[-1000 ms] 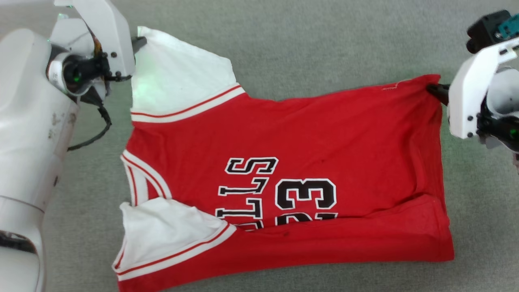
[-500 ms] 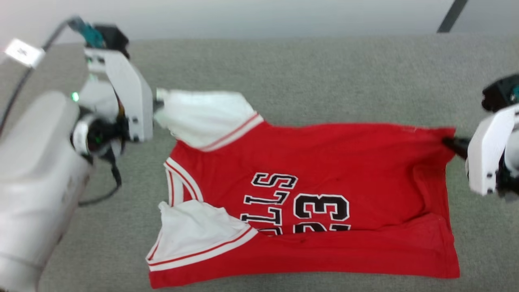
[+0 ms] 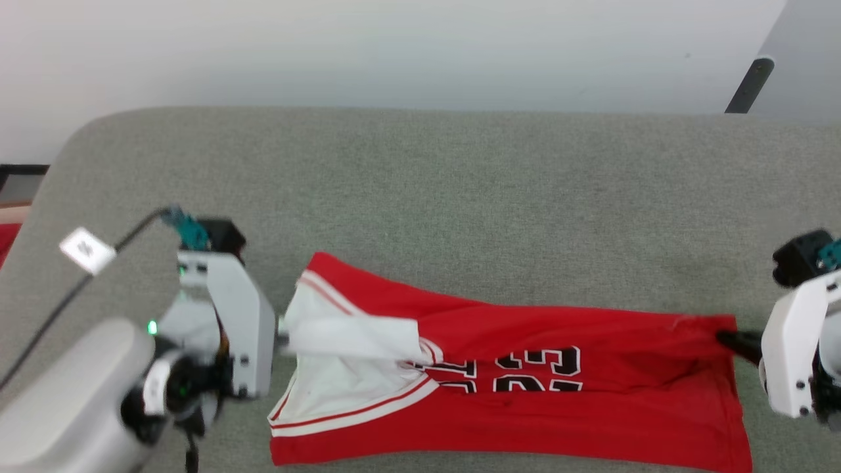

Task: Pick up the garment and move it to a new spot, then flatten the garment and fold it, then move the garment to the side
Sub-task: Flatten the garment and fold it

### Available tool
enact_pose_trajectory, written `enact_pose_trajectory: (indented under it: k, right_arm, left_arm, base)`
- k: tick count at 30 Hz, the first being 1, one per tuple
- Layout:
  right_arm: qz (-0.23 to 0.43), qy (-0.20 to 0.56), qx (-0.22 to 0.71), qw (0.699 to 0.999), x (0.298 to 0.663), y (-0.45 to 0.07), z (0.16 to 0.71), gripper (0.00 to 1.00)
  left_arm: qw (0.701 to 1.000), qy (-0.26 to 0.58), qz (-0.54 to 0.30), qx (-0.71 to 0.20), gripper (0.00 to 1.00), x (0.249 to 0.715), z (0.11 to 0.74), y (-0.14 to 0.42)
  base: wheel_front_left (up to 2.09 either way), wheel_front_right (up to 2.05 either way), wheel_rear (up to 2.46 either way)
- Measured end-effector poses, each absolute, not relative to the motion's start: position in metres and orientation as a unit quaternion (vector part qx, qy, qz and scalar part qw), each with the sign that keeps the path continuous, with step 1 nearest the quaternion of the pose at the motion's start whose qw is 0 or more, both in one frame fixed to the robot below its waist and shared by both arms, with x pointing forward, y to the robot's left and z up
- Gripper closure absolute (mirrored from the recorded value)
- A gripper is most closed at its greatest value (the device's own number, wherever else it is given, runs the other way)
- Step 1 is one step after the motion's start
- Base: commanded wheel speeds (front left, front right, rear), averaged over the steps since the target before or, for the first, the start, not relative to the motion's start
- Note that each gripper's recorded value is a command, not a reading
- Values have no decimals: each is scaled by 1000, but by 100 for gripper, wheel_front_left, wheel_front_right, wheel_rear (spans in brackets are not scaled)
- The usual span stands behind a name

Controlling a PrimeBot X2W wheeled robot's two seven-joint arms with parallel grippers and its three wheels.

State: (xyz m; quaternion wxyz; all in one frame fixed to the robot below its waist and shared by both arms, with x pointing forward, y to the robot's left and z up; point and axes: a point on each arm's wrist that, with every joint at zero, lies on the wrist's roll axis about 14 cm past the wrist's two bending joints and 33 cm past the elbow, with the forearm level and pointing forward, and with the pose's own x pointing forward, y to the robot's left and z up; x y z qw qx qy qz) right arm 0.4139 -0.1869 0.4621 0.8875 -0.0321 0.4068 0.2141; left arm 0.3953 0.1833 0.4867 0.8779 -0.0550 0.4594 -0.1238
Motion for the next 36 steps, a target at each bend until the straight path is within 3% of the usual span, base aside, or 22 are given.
enact_pose_trajectory:
  k: [9, 13, 14, 15, 16, 17, 18, 19, 20, 30, 36]
  right_arm:
    - [207, 438, -19, 875, 382, -191, 448, 100]
    - [204, 445, -17, 872, 376, -190, 444, 100]
    - [204, 445, -17, 872, 375, -189, 444, 100]
    - [205, 444, -17, 872, 375, -188, 445, 75]
    - [204, 442, -19, 873, 375, -188, 447, 59]
    - [203, 441, -20, 874, 374, -188, 448, 53]
    - [203, 441, -23, 874, 373, -189, 449, 21]
    - [203, 443, -26, 873, 371, -189, 449, 2]
    - [202, 444, -28, 873, 368, -189, 449, 0]
    - [206, 405, -18, 890, 361, -182, 477, 0]
    - [201, 346, -7, 916, 365, -179, 502, 0]
  left_arm:
    - [841, 522, -119, -85, 100, 347, 457, 174]
    - [838, 524, -120, -97, 100, 344, 452, 170]
    - [837, 524, -119, -103, 88, 344, 450, 169]
    - [836, 525, -117, -105, 62, 344, 449, 169]
    - [836, 525, -116, -105, 40, 343, 449, 170]
    - [839, 521, -117, -105, 5, 344, 450, 171]
    - [842, 516, -118, -106, 0, 346, 452, 171]
    - [845, 511, -117, -109, 0, 347, 454, 172]
    - [848, 506, -116, -107, 0, 348, 456, 173]
    - [890, 422, -118, -129, 0, 356, 492, 179]
    - [923, 338, -117, -143, 0, 362, 514, 186]
  base:
    - [0, 0, 0]
    - [0, 0, 0]
    - [0, 0, 0]
    - [0, 0, 0]
    - [0, 0, 0]
    - [0, 0, 0]
    - [0, 0, 0]
    - [0, 0, 0]
    - [0, 0, 0]
    - [0, 0, 0]
    - [0, 0, 0]
